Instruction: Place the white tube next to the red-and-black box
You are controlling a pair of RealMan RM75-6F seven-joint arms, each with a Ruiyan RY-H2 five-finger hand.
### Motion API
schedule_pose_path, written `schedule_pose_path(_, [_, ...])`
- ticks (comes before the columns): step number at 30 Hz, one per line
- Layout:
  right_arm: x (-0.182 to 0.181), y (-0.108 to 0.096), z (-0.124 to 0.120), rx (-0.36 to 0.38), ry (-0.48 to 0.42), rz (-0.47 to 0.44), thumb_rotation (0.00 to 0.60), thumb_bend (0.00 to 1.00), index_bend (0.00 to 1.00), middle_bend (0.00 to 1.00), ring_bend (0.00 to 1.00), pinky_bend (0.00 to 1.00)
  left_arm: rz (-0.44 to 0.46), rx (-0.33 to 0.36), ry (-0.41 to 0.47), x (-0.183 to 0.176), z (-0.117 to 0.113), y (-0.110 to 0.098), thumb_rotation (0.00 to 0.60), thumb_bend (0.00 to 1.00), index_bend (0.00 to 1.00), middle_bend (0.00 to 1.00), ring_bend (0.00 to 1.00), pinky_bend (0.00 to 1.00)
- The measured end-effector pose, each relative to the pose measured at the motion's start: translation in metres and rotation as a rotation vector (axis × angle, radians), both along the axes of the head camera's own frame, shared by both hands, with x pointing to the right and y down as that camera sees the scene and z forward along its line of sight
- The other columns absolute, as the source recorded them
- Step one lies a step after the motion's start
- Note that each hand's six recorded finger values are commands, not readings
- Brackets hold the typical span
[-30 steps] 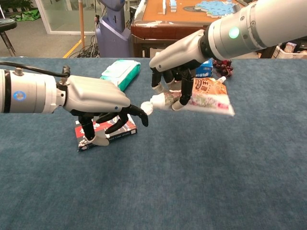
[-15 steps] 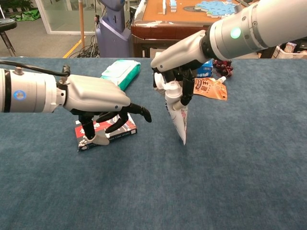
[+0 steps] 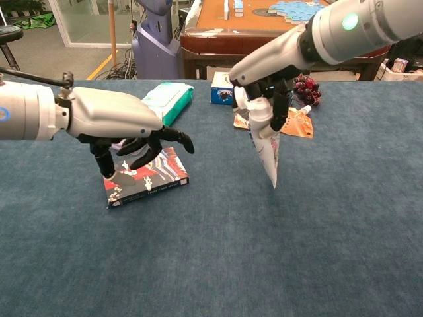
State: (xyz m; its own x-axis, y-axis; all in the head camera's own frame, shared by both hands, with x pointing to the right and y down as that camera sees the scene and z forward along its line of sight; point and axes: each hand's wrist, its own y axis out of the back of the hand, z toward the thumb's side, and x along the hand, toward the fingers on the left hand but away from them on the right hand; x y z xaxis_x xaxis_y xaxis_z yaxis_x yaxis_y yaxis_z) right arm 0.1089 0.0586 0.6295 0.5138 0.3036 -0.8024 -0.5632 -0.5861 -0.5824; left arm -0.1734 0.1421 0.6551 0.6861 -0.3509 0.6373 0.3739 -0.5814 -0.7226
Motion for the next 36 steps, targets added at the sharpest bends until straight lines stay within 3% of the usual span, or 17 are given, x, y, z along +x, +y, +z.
schedule_pose_path(10, [0.016,0.006,0.004,-0.009,0.143,-0.059,0.600,1.00,1.00,0.89,0.89,0.50,-0.050,-0.005,-0.008,-0.013,-0.008,-0.004,0.600,0.25,0.12,0.60,0.65,0.52])
schedule_pose_path(19, [0.004,0.024,0.025,-0.013,0.157,-0.101,0.600,1.00,1.00,0.85,0.84,0.50,-0.059,-0.013,-0.026,-0.022,-0.007,-0.001,0.600,0.25,0.12,0.60,0.65,0.52])
schedule_pose_path(20, [0.003,0.024,0.025,-0.008,0.154,-0.100,0.600,0.99,1.00,0.84,0.82,0.50,-0.059,-0.013,-0.028,-0.023,-0.007,-0.001,0.600,0.25,0.12,0.60,0.65,0.52])
schedule_pose_path(22, [0.001,0.023,0.026,0.003,0.147,-0.096,0.600,0.85,0.96,0.79,0.77,0.50,-0.058,-0.015,-0.032,-0.024,-0.006,0.000,0.600,0.25,0.12,0.60,0.64,0.52])
schedule_pose_path(24, [0.000,0.022,0.026,0.011,0.141,-0.089,0.600,0.58,0.85,0.72,0.70,0.48,-0.059,-0.016,-0.037,-0.026,-0.005,0.000,0.600,0.25,0.12,0.60,0.64,0.52])
schedule_pose_path(27, [0.000,0.022,0.027,0.021,0.141,-0.080,0.596,0.14,0.49,0.53,0.57,0.43,-0.061,-0.018,-0.038,-0.027,-0.005,0.001,0.600,0.25,0.12,0.60,0.64,0.52])
schedule_pose_path(30, [0.001,0.023,0.029,0.022,0.141,-0.059,0.556,0.01,0.15,0.34,0.44,0.39,-0.063,-0.018,-0.039,-0.028,-0.004,0.001,0.600,0.25,0.11,0.60,0.64,0.52])
schedule_pose_path(32, [0.000,0.022,0.029,0.021,0.129,-0.035,0.545,0.00,0.03,0.23,0.34,0.35,-0.066,-0.016,-0.040,-0.028,-0.004,0.000,0.600,0.25,0.11,0.60,0.64,0.52])
schedule_pose_path(36, [-0.005,0.020,0.027,0.006,0.089,0.035,0.532,0.00,0.00,0.08,0.17,0.29,-0.077,-0.010,-0.049,-0.031,-0.003,-0.002,0.600,0.25,0.11,0.59,0.63,0.52])
